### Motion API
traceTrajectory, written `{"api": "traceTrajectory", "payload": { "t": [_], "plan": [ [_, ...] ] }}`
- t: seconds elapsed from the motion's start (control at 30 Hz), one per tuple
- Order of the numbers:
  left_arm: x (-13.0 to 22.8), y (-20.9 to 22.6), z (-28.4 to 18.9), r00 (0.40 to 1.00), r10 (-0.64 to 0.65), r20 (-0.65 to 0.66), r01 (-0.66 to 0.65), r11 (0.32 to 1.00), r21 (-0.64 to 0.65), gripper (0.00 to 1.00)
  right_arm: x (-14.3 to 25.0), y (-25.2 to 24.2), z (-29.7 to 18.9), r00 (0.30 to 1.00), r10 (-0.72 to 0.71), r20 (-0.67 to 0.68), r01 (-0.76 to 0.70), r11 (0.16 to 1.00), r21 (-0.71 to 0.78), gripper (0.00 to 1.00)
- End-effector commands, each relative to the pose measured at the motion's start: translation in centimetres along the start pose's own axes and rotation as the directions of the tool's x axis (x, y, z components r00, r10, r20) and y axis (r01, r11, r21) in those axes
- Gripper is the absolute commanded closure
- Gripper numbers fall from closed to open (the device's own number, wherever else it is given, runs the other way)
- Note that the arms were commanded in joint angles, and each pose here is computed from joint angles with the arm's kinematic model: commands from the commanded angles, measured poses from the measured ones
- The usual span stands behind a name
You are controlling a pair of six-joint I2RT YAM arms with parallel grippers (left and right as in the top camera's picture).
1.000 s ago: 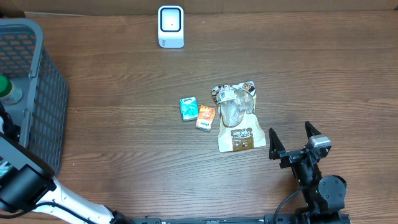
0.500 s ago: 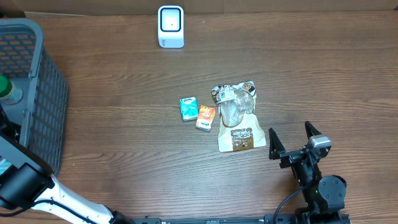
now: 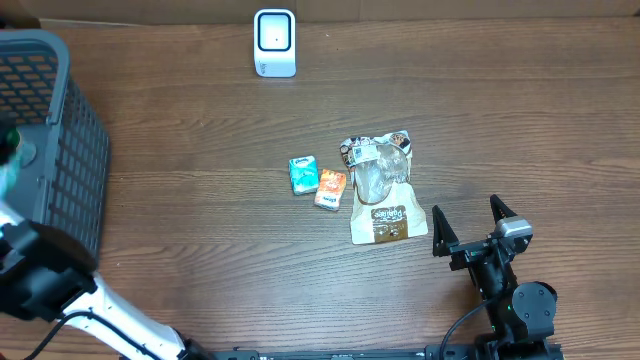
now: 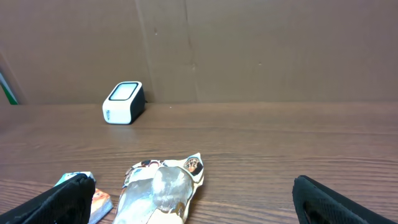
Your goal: Scan the item barcode
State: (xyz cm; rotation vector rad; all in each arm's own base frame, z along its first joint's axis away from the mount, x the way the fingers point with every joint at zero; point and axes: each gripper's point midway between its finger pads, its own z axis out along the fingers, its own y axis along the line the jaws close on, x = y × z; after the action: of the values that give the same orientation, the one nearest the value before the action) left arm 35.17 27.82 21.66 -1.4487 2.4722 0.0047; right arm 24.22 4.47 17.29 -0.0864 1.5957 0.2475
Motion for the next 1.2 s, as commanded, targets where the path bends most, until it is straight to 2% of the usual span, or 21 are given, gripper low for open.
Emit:
{"api": "traceTrajectory", "payload": {
  "t": [0.0, 0.07, 0.23, 0.33, 0.43, 0.63, 0.77, 1.03, 1.17],
  "plan": [
    [1.0, -5.3, -7.7, 0.982, 0.109, 0.156, -0.131, 0.981, 0.141, 0.96, 0.2, 0.0, 0.0, 1.0, -0.004, 0.005, 0.004, 1.0, -0.002, 0.0],
    [2.5, -7.6, -12.6, 0.948, 0.163, 0.272, -0.213, 0.963, 0.167, 0.96, 0.2, 0.0, 0.0, 1.0, -0.004, 0.005, 0.004, 1.0, -0.002, 0.0],
    [5.9, -9.3, -19.4, 0.878, 0.217, 0.427, -0.314, 0.934, 0.17, 0.96, 0.2, 0.0, 0.0, 1.0, -0.004, 0.005, 0.004, 1.0, -0.002, 0.0],
    [9.0, -10.5, -21.5, 0.85, 0.273, 0.45, -0.387, 0.904, 0.182, 0.96, 0.2, 0.0, 0.0, 1.0, -0.004, 0.005, 0.004, 1.0, -0.002, 0.0],
    [11.7, -11.8, -21.5, 0.835, 0.35, 0.424, -0.452, 0.876, 0.169, 0.96, 0.2, 0.0, 0.0, 1.0, -0.004, 0.005, 0.004, 1.0, -0.002, 0.0],
    [17.4, -15.4, -19.6, 0.764, 0.533, 0.365, -0.602, 0.792, 0.105, 0.96, 0.2, 0.0, 0.0, 1.0, -0.004, 0.005, 0.004, 1.0, -0.002, 0.0],
    [20.6, -16.8, -17.1, 0.714, 0.622, 0.322, -0.656, 0.755, -0.004, 0.95, 0.2, 0.0, 0.0, 1.0, -0.004, 0.005, 0.004, 1.0, -0.002, 0.0],
    [27.9, -17.7, -7.7, 0.668, 0.735, 0.119, -0.726, 0.678, -0.112, 0.96, 0.2, 0.0, 0.0, 1.0, -0.004, 0.005, 0.004, 1.0, -0.002, 0.0],
    [31.8, -17.6, -2.9, 0.65, 0.759, 0.037, -0.754, 0.65, -0.093, 0.96, 0.2, 0.0, 0.0, 1.0, -0.004, 0.005, 0.004, 1.0, -0.002, 0.0]
  ]
}}
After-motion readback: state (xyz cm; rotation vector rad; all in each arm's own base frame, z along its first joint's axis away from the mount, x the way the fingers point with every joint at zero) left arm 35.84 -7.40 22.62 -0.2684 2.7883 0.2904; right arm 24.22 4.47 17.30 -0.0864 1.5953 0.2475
